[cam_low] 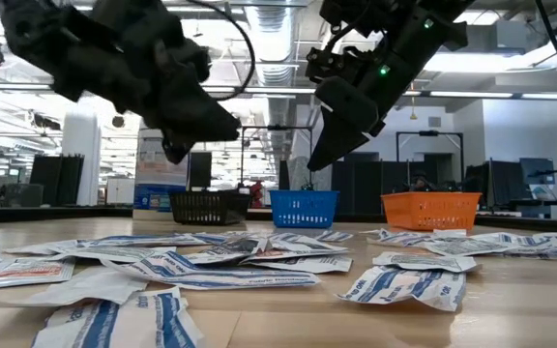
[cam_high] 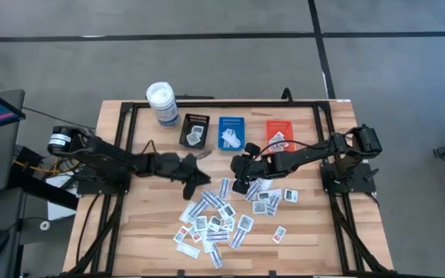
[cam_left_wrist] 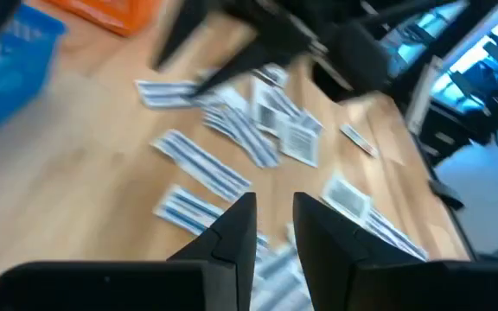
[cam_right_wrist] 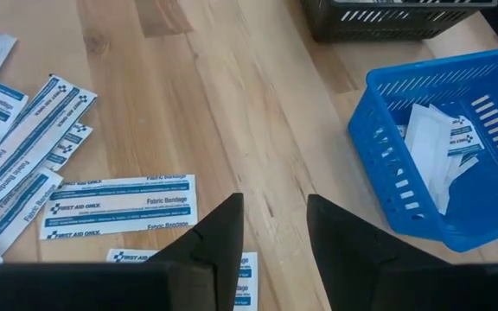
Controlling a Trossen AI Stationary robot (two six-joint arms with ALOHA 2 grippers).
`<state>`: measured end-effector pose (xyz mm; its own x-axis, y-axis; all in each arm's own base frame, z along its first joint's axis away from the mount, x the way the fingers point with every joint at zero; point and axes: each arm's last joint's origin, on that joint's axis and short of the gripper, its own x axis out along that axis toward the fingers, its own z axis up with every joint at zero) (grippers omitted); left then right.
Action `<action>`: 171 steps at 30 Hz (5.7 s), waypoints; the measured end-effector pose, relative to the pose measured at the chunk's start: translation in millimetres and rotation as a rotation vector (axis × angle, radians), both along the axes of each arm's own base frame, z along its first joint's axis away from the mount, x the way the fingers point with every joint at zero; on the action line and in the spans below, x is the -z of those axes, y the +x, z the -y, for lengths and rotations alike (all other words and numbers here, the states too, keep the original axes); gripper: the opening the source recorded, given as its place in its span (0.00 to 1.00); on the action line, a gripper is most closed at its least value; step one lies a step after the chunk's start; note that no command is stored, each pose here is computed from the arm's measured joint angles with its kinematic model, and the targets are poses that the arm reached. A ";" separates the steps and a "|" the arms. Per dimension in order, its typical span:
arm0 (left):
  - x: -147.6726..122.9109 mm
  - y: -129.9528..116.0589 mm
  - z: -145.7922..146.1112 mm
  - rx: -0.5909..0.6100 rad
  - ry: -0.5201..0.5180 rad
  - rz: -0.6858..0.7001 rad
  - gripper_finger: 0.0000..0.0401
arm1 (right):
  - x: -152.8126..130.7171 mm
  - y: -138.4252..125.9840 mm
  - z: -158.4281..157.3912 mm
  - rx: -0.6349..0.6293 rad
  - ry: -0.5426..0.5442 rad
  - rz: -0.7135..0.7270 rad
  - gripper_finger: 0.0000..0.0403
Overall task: Pick & Place First Aid Supplies
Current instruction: Put the blue bandage into the blue bin
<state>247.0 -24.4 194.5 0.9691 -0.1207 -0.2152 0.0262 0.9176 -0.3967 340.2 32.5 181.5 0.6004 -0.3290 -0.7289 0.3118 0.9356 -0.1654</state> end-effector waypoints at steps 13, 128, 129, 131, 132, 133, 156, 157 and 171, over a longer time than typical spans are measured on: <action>10.0 -11.5 47.2 -0.028 0.000 -0.084 0.19 | 0.0 0.0 0.0 0.000 0.000 0.000 0.30; 37.5 4.0 45.9 -0.297 0.305 -0.030 0.05 | -37.8 -5.9 131.4 0.245 0.152 0.299 0.00; 37.5 4.0 45.9 -0.297 0.305 -0.030 0.05 | -35.0 -6.8 139.4 0.269 0.151 0.298 0.00; 37.5 4.0 45.9 -0.297 0.305 -0.030 0.06 | -25.0 -7.8 153.4 0.310 0.151 0.275 0.00; 37.5 4.0 45.9 -0.297 0.305 -0.030 0.06 | -18.6 -7.3 159.1 0.326 0.152 0.263 0.01; 37.5 4.0 45.9 -0.297 0.305 -0.030 0.06 | -12.5 -6.9 163.0 0.337 0.154 0.247 0.01; 38.4 4.5 51.0 -0.124 0.264 -0.026 0.07 | -32.8 2.2 126.0 0.024 0.202 0.299 0.20; 38.4 4.5 52.0 -0.089 0.255 -0.025 0.08 | -37.3 1.4 117.1 -0.004 0.201 0.294 0.20; 45.6 8.6 41.1 -0.095 0.249 -0.065 0.30 | -36.4 -5.9 0.3 -0.334 0.244 0.109 0.20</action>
<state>255.6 -65.5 148.9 0.9568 0.0346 -0.2886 -0.0829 0.9841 -0.1569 334.3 32.2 217.9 0.7227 0.0708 -0.6876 -0.0114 0.9958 0.0906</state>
